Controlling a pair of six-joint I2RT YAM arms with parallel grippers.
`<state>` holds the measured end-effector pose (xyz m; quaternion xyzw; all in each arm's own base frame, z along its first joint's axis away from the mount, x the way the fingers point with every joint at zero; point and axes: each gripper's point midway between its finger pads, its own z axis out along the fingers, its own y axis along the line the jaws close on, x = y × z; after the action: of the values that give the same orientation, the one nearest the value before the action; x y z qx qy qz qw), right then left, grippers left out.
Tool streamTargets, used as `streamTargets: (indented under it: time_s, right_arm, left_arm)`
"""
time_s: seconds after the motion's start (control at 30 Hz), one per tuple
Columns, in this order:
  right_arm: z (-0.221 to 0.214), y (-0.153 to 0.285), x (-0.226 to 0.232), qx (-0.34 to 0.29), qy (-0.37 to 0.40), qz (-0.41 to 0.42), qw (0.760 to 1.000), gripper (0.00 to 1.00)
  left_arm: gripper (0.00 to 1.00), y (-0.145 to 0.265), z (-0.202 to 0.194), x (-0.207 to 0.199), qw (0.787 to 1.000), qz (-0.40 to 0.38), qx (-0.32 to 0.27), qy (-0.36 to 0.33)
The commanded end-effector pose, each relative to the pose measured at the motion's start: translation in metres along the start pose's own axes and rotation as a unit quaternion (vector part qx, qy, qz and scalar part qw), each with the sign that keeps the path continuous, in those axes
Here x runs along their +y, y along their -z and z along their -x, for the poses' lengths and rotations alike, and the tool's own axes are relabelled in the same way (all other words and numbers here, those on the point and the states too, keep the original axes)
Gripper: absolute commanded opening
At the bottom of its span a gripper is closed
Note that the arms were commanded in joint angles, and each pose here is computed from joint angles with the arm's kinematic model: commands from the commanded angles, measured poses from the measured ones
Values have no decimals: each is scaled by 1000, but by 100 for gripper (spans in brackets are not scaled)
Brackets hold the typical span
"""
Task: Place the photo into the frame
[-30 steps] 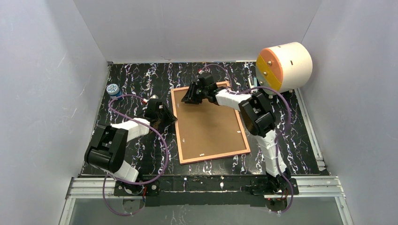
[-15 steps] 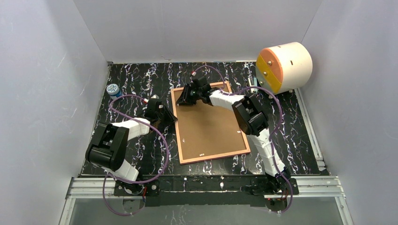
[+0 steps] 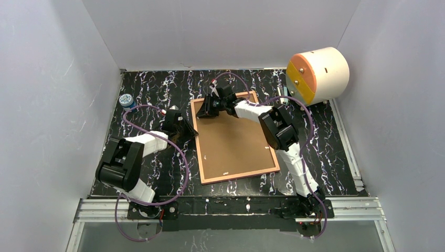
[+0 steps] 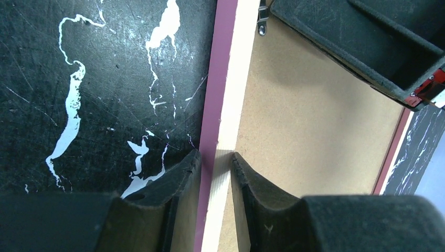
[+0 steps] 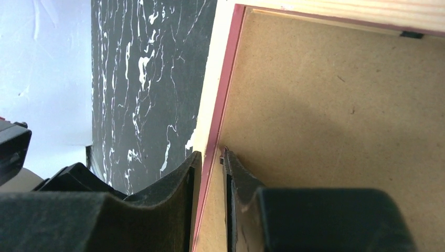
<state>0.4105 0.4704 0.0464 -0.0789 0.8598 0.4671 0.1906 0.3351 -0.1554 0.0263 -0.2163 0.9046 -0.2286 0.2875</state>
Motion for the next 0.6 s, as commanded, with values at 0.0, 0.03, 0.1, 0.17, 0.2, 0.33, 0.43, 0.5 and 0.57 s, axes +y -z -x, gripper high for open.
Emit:
streamTargets:
  time_s: [0.0,0.03,0.1,0.17,0.2,0.33,0.43,0.5,0.57]
  right_arm:
    - [-33,-12,5,56,30,37,997,30]
    - [-35,-13,6,61,35,42,997,30]
    - [-39,-13,6,70,40,49,996,29]
    - [-42,-14,5,76,46,54,995,29]
    - [-43,-14,4,78,47,54,994,29]
    - [-49,-16,0,90,61,60,992,30]
    - [-53,-17,-3,100,72,68,990,29]
    - [-57,-16,-2,107,80,78,988,29]
    - [-61,-15,1,118,90,94,984,30]
  left_arm:
    - [25,-1,-5,17,999,40,14,-12]
    - [25,-1,-5,17,999,40,13,-12]
    - [25,-1,-5,17,999,41,14,-13]
    - [25,-2,-5,18,999,42,15,-15]
    - [25,-2,-5,18,999,43,16,-16]
    - [24,-3,-4,18,999,44,17,-19]
    - [24,-5,-4,19,999,45,19,-20]
    - [24,-6,-4,20,999,46,19,-20]
    - [23,-7,-4,21,998,47,21,-20]
